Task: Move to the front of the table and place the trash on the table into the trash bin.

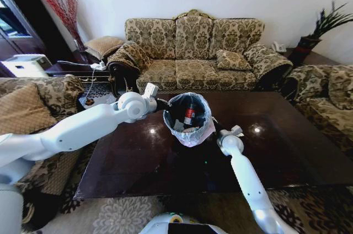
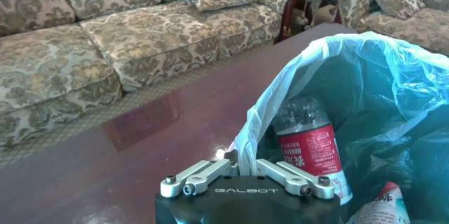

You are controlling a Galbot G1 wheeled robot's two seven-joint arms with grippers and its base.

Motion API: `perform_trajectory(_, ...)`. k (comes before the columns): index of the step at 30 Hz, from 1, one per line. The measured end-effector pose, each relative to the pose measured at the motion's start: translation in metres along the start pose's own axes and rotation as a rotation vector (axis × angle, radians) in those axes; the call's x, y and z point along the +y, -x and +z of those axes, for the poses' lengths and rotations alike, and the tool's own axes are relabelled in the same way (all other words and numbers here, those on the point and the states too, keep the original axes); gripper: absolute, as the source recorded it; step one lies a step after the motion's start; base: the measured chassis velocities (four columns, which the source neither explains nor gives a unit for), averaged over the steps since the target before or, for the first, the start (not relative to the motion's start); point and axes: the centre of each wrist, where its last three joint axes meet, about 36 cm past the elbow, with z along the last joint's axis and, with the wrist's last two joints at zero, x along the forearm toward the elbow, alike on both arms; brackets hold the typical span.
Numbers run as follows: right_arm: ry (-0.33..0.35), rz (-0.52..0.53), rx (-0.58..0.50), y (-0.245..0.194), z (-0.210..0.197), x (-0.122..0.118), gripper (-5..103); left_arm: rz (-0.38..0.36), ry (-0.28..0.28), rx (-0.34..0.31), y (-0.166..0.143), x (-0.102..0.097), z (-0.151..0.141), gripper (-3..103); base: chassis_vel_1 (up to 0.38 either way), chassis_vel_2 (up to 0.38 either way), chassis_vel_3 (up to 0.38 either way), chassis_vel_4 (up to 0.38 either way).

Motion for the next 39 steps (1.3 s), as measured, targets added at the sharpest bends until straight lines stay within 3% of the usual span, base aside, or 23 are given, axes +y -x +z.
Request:
perform_trajectory(4,0.006,-0.021,0.020,0.006,0.001,0.003,100,-0.042,0.019,0.025,-0.006,0.012,0.000,0,0.000,0.000,0.000,0.000)
perform_trajectory(7,0.011,-0.028,0.032,0.009,0.003,0.002,98,-0.117,0.039,0.041,-0.024,0.037,0.003,0,0.000,0.000,0.000,0.000)
perform_trajectory(17,0.039,-0.026,0.062,0.020,0.007,0.007,91,-0.147,0.026,0.030,-0.045,0.051,0.009,0,0.000,0.000,0.000,0.000)
perform_trajectory(20,0.050,-0.001,0.079,0.026,0.010,0.014,77,-0.139,0.016,0.020,-0.046,0.050,0.009,0,0.000,0.000,0.000,0.000)
perform_trajectory(25,0.058,0.022,0.099,0.029,0.010,0.015,66,-0.137,0.007,0.014,-0.047,0.050,0.010,0,0.000,0.000,0.000,0.000)
perform_trajectory(30,0.074,0.049,0.109,0.036,0.011,0.010,44,-0.131,-0.007,0.015,-0.045,0.051,0.014,0,0.000,0.000,0.000,0.000)
perform_trajectory(31,0.074,0.049,0.109,0.036,0.011,0.010,44,-0.131,-0.007,0.015,-0.045,0.051,0.014,0,0.000,0.000,0.000,0.000)
perform_trajectory(34,0.085,0.055,0.106,0.038,0.010,0.008,28,-0.129,-0.012,0.013,-0.044,0.050,0.015,0,0.000,0.000,0.000,0.000)
perform_trajectory(36,0.086,0.056,0.107,0.038,0.009,0.008,28,-0.128,-0.013,0.011,-0.043,0.051,0.015,0,0.000,0.000,0.000,0.000)
perform_trajectory(39,0.091,0.058,0.107,0.039,0.008,0.006,12,-0.126,-0.015,0.007,-0.042,0.050,0.014,0,0.000,0.000,0.000,0.000)
